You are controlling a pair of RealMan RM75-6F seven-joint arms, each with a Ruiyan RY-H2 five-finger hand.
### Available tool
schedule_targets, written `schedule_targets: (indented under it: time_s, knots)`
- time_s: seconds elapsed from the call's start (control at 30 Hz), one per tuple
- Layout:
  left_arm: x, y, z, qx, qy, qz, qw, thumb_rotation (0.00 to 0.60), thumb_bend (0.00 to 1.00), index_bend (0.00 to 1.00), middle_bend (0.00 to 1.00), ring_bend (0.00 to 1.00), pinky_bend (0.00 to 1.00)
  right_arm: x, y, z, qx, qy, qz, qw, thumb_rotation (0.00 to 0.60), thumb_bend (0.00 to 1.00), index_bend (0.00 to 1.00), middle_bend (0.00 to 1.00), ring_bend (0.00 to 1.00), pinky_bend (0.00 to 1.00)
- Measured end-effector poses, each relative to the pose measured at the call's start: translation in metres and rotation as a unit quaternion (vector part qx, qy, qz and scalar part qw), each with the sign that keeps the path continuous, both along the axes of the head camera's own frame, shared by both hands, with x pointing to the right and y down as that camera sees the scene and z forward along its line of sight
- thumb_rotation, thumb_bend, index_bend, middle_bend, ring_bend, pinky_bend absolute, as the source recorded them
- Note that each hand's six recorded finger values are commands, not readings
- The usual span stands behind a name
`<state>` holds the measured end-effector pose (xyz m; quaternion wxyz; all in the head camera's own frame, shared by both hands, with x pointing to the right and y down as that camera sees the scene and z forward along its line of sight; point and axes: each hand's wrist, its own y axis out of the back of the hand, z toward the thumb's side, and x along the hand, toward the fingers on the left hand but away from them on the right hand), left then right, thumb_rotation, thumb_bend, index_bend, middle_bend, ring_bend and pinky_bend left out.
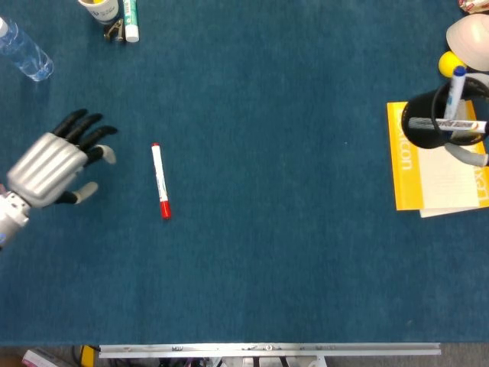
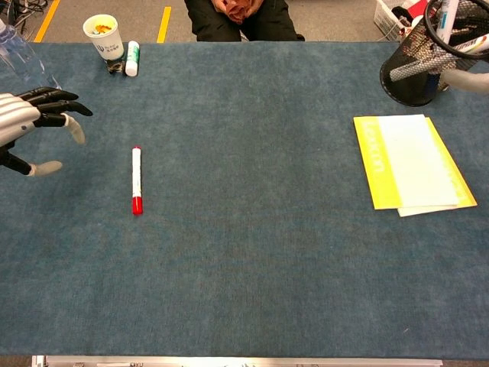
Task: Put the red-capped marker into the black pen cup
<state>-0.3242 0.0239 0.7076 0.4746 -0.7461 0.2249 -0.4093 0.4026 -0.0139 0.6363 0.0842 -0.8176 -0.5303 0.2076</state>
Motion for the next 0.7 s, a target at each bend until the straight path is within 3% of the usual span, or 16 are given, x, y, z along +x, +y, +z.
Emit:
schedule_targets:
  time_s: [0.37, 0.7]
  knots:
    - [0.038, 0.000, 0.025, 0.007, -0.008, 0.104, 0.9945, 0.600, 0.29, 0.38, 0.13, 0.05, 0.00, 0.006, 0.009, -0.011, 0.007, -0.006, 0.013, 0.9999, 0.600, 0.40, 0.44, 0.41, 0.28, 0.20]
    - [0.062, 0.010, 0.040, 0.025, -0.018, 0.189, 0.9814, 0.600, 0.29, 0.41, 0.13, 0.05, 0.00, 0.007, 0.010, -0.011, 0.004, -0.008, 0.020, 0.9998, 0.600, 0.40, 0.44, 0.41, 0.28, 0.20]
